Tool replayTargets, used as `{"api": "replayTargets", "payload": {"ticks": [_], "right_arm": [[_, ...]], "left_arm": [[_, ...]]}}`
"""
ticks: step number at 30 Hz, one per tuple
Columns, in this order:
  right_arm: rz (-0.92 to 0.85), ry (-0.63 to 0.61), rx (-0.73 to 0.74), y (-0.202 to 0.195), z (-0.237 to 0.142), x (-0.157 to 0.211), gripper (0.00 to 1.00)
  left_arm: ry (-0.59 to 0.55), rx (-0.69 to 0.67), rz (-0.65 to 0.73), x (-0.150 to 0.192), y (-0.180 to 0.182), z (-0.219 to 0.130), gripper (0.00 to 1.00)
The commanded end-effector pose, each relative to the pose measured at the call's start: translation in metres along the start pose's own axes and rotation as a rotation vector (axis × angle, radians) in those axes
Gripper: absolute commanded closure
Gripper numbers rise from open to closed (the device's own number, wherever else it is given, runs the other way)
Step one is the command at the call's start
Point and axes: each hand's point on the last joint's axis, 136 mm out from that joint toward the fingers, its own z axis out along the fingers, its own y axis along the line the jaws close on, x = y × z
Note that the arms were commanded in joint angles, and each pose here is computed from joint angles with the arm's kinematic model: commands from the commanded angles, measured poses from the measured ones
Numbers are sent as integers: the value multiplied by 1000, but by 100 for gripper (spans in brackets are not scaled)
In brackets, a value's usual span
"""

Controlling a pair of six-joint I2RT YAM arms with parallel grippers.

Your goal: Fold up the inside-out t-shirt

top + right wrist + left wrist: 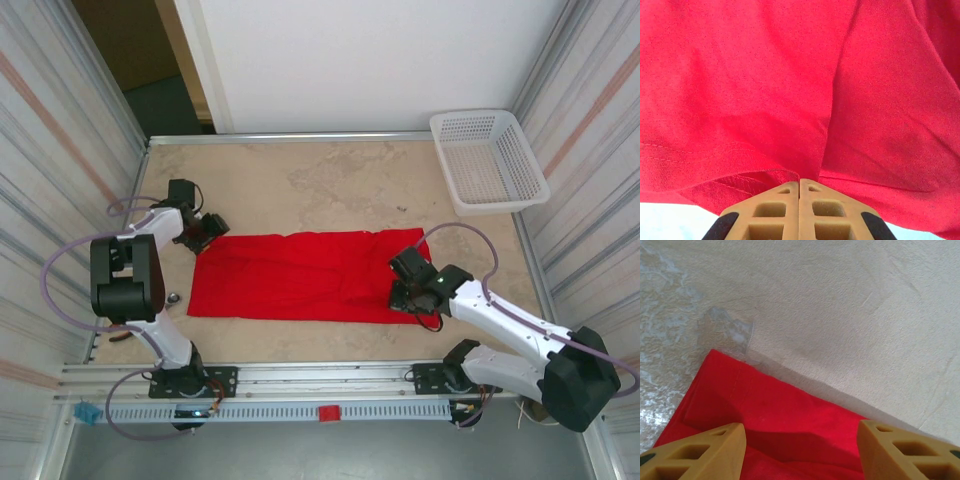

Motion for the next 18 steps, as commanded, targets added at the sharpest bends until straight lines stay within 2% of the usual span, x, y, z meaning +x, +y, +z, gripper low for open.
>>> {"api": "replayTargets", "payload": {"ticks": [1, 2, 3, 5, 11, 14, 18], "right_arm": [[20, 54, 68, -16, 6, 25, 100], [15, 58, 76, -17, 6, 29, 100], [15, 63, 94, -20, 6, 33, 96], [21, 55, 132, -28, 1, 33, 72], [39, -30, 15, -5, -22, -8, 72], [-3, -57, -16, 13, -28, -30, 71], [-29, -98, -62, 40, -30, -58, 70]], "left_arm": [[-14, 4, -7, -7, -3, -2, 40], [-15, 3, -5, -8, -3, -3, 40], [-15, 3, -7, -8, -3, -3, 40], [-18, 2, -5, -9, -4, -4, 40], [-32, 12, 4, -12, -8, -12, 40], [-89, 48, 39, -21, -17, -30, 40], [-195, 25, 64, -33, -16, -61, 39]]}}
